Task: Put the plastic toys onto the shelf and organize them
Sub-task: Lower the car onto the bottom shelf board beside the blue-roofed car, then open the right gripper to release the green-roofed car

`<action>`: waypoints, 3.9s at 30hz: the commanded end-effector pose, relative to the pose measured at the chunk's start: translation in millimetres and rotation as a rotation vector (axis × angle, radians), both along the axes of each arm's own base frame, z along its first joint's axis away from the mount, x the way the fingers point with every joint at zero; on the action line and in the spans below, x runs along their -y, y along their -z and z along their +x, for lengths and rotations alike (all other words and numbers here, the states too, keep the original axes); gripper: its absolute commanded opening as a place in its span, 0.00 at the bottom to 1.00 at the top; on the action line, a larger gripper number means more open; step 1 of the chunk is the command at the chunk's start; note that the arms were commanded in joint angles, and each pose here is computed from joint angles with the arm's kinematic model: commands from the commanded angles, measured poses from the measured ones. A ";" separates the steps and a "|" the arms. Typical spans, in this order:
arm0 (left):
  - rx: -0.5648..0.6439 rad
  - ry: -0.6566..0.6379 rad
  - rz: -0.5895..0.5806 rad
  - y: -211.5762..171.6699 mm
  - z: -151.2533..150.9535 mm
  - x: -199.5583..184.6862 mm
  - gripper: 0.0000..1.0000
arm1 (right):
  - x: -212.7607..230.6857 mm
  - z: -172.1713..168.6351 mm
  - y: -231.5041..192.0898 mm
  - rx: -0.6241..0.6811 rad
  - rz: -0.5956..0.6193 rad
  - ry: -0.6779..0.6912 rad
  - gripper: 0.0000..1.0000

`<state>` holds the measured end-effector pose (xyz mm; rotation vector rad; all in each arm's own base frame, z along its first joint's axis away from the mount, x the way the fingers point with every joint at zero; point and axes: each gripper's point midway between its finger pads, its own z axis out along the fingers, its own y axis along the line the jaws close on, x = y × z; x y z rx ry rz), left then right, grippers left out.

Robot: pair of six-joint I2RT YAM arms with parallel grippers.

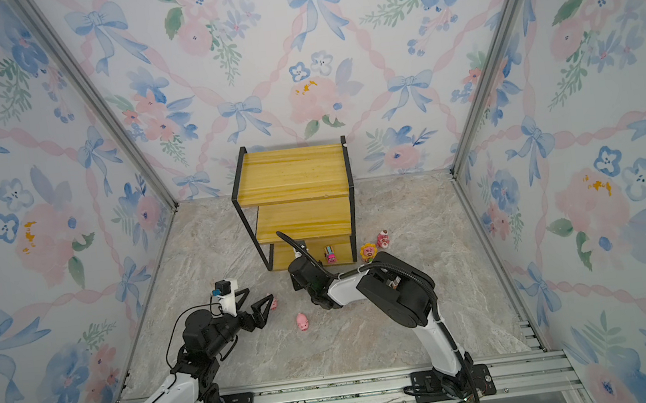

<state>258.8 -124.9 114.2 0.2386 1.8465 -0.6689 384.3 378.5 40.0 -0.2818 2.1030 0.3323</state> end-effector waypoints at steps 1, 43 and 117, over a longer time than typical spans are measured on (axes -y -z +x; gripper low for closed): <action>0.023 0.018 0.010 -6.1 0.7 3.7 0.98 | 13.0 8.5 17.5 -0.026 -0.017 0.042 0.21; 0.022 0.018 0.006 -5.9 -0.1 3.6 0.98 | 3.6 14.8 -2.6 0.157 0.039 0.083 0.21; 0.034 0.023 0.000 -7.8 -2.5 4.1 0.98 | 22.5 6.7 -7.9 0.161 0.013 0.143 0.70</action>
